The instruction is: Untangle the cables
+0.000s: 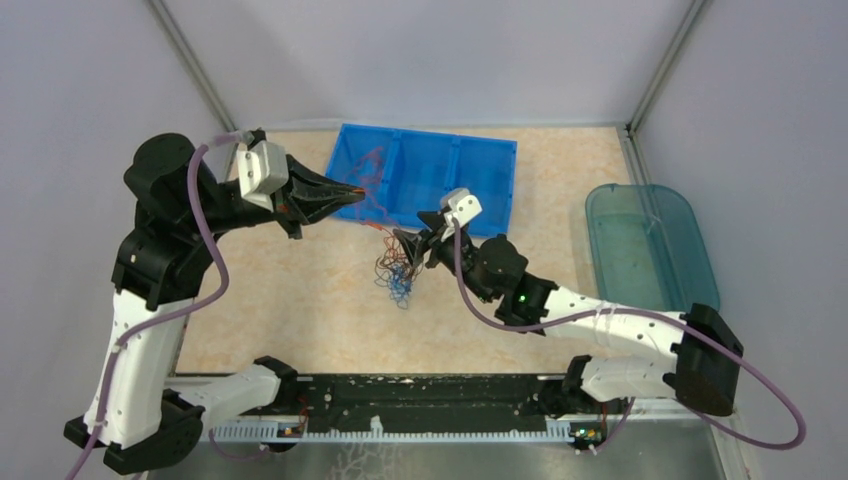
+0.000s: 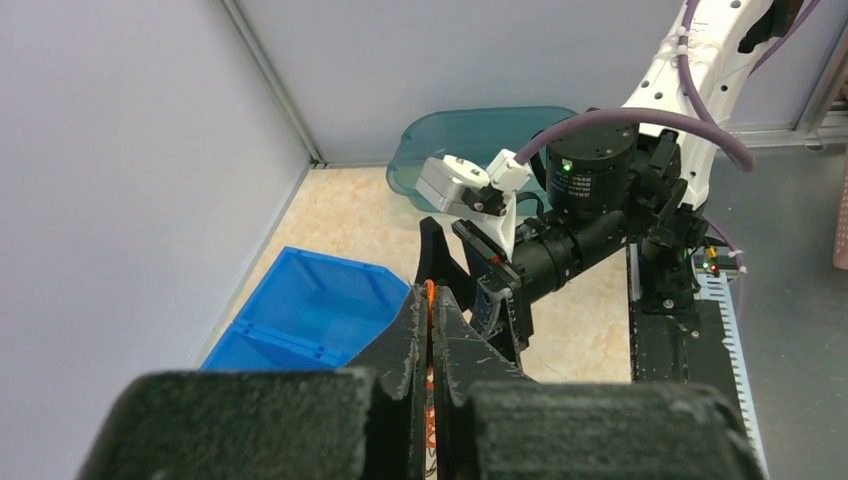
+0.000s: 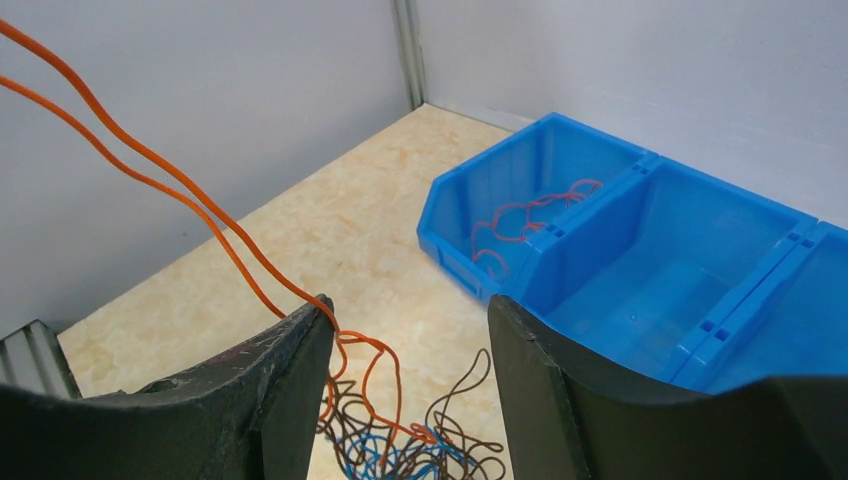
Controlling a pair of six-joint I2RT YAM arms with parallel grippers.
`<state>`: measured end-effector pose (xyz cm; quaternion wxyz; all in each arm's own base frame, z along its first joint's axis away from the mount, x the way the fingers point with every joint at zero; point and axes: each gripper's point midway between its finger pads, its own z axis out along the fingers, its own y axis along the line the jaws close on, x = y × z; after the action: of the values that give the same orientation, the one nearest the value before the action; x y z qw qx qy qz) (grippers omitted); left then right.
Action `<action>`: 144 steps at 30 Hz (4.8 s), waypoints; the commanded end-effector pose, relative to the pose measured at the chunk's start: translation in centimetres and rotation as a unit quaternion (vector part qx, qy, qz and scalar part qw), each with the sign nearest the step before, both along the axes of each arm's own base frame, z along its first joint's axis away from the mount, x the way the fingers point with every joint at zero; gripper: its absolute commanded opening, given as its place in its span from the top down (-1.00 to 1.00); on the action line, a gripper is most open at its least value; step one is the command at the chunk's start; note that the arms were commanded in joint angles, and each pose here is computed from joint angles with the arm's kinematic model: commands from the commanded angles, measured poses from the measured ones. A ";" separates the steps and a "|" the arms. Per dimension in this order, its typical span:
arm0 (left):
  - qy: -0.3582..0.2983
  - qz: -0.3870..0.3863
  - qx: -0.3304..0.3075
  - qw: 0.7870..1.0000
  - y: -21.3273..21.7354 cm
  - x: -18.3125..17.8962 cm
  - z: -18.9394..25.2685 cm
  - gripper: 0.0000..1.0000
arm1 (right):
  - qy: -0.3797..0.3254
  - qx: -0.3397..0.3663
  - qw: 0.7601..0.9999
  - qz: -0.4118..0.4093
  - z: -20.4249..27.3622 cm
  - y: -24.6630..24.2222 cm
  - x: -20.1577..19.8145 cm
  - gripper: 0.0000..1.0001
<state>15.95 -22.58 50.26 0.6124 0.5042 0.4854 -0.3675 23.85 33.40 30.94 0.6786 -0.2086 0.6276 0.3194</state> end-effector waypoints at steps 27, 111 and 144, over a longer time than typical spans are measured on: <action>-0.056 -0.026 -0.048 0.997 -0.2 -1.3 7.2 0.99 | 0.067 0.052 0.996 0.005 -6.9 6.2 0.7 -0.18; -0.666 0.365 -0.250 0.601 11.5 -1.1 33.4 1.00 | 0.194 0.002 0.980 0.032 -25.9 4.4 -2.5 0.86; -0.374 0.411 0.016 0.831 3.8 23.3 3.8 1.00 | 0.128 0.033 0.989 -0.062 -11.4 -4.7 0.6 -0.36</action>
<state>38.17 -19.68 52.60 0.8156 0.4093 0.3933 0.1123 23.41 29.76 18.64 0.6071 -0.1107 0.6997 0.3599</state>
